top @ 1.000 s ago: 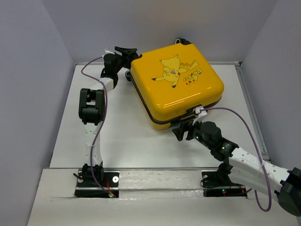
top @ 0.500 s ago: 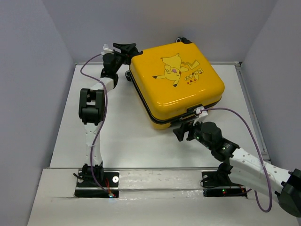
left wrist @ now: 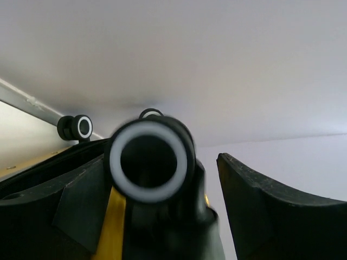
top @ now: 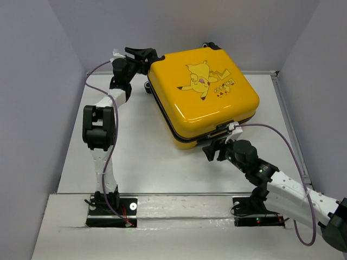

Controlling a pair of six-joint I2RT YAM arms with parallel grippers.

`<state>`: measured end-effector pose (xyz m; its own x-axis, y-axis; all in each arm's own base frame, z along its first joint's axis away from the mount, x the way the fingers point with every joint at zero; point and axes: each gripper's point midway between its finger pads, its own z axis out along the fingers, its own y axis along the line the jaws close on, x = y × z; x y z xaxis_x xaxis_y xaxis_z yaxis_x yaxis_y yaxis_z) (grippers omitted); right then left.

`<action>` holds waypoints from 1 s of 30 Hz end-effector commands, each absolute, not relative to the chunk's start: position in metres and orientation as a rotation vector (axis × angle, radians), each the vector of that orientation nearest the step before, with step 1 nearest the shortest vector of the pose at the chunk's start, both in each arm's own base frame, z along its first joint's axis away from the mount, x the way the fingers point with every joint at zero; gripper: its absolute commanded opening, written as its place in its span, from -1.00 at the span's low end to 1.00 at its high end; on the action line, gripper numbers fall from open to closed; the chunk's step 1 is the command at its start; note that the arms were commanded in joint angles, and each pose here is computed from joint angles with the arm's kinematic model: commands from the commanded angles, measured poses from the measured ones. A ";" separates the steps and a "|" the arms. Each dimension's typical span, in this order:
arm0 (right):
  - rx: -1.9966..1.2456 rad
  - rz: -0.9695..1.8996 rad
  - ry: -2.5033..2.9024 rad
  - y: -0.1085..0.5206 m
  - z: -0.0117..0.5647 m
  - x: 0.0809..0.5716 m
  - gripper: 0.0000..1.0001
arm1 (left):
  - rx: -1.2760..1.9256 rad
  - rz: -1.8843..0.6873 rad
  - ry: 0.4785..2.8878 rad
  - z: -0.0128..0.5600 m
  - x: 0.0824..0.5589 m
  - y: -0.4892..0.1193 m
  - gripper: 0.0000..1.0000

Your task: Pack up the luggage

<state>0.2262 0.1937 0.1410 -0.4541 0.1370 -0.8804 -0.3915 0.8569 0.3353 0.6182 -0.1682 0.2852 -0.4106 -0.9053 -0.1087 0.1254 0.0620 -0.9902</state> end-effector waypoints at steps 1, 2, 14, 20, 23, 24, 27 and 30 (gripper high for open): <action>-0.133 0.592 1.906 0.191 0.164 0.238 0.57 | -0.570 -1.561 1.270 0.412 0.579 -0.168 0.71; -0.135 0.589 1.912 0.192 0.162 0.238 0.57 | -0.586 -1.553 1.280 0.405 0.582 -0.166 0.72; -0.143 0.507 1.851 0.194 0.171 0.263 0.00 | -0.707 -1.462 1.403 0.319 0.611 -0.137 0.76; -0.105 0.493 1.837 0.187 0.176 0.270 0.10 | -0.632 -1.453 1.350 0.355 0.597 -0.132 0.75; -0.097 0.504 1.813 0.185 0.179 0.277 0.18 | -0.559 -1.374 1.358 0.370 0.591 -0.132 0.76; -0.101 0.507 1.809 0.186 0.179 0.279 0.18 | -0.575 -1.329 1.396 0.366 0.591 -0.130 0.77; -0.126 0.530 1.789 0.194 0.179 0.285 0.16 | -0.574 -1.160 1.479 0.340 0.594 -0.120 0.81; -0.139 0.535 1.785 0.200 0.176 0.294 0.13 | -0.567 -1.044 1.523 0.326 0.577 -0.112 0.86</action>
<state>0.2738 0.1832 0.1393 -0.3885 0.1304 -0.9122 -0.3055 0.9157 0.2610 0.6072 -0.1263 0.2949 -0.3315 -0.8795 -0.3414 0.1483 0.3088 -0.9395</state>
